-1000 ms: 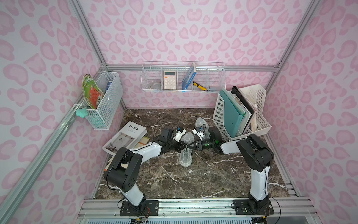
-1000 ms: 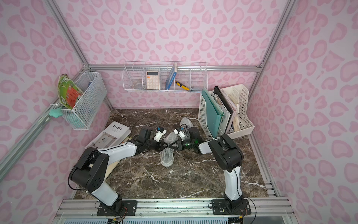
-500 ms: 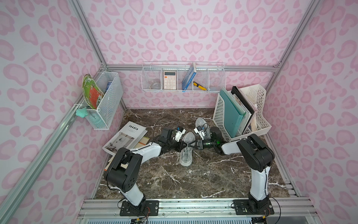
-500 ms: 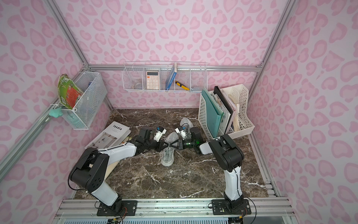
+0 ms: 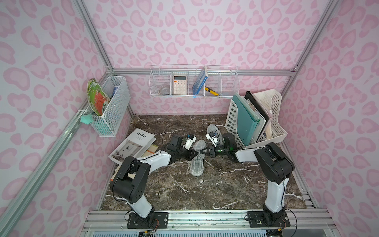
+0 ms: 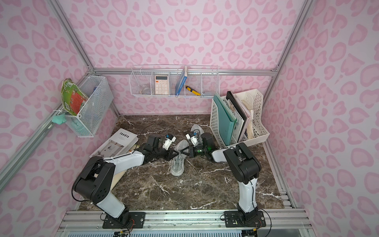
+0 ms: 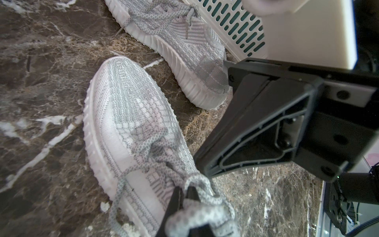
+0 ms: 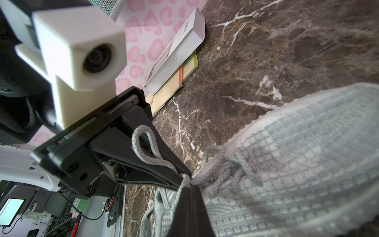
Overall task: Tie the shoes
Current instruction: Cross the shoelace with the shoelace.
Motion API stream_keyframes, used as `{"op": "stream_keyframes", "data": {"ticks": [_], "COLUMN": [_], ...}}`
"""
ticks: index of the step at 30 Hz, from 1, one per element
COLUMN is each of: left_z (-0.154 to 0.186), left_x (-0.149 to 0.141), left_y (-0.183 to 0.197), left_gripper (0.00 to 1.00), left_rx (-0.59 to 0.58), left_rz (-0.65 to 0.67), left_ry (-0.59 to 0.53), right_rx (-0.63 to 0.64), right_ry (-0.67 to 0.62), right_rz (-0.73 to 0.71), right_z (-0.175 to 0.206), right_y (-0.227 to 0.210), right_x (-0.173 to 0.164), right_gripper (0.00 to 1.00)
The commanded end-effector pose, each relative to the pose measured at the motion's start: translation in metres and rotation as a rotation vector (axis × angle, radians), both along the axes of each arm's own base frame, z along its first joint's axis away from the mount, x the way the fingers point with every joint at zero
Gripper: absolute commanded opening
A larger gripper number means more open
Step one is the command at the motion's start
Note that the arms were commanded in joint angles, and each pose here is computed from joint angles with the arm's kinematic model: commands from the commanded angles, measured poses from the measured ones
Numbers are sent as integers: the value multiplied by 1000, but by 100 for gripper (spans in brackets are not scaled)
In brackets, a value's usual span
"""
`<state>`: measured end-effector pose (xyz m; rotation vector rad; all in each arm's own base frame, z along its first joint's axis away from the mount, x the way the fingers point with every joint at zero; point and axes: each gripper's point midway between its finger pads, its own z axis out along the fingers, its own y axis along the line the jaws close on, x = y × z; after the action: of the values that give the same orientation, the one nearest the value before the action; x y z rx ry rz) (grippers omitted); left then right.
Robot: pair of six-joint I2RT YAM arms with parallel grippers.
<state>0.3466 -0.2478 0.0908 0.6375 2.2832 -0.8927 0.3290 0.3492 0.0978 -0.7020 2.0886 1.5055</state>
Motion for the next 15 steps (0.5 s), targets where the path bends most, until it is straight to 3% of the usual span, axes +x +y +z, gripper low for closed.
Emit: {"op": "stream_keyframes", "data": {"ticks": [1,15], "left_z": [3,9], "left_x": [0,0], "left_y": [0,2], "left_gripper": [14,35], "left_rx": [-4,-9], "left_rz": [-5,3], "left_ry": [-15,-33], "right_rx": [-29,-48], "right_ry": [-28,-49], "right_rz": [-6,2], "right_z": [-1,0], "right_y": [-1,1], "right_x": [3,3], "right_gripper": [0,0]}}
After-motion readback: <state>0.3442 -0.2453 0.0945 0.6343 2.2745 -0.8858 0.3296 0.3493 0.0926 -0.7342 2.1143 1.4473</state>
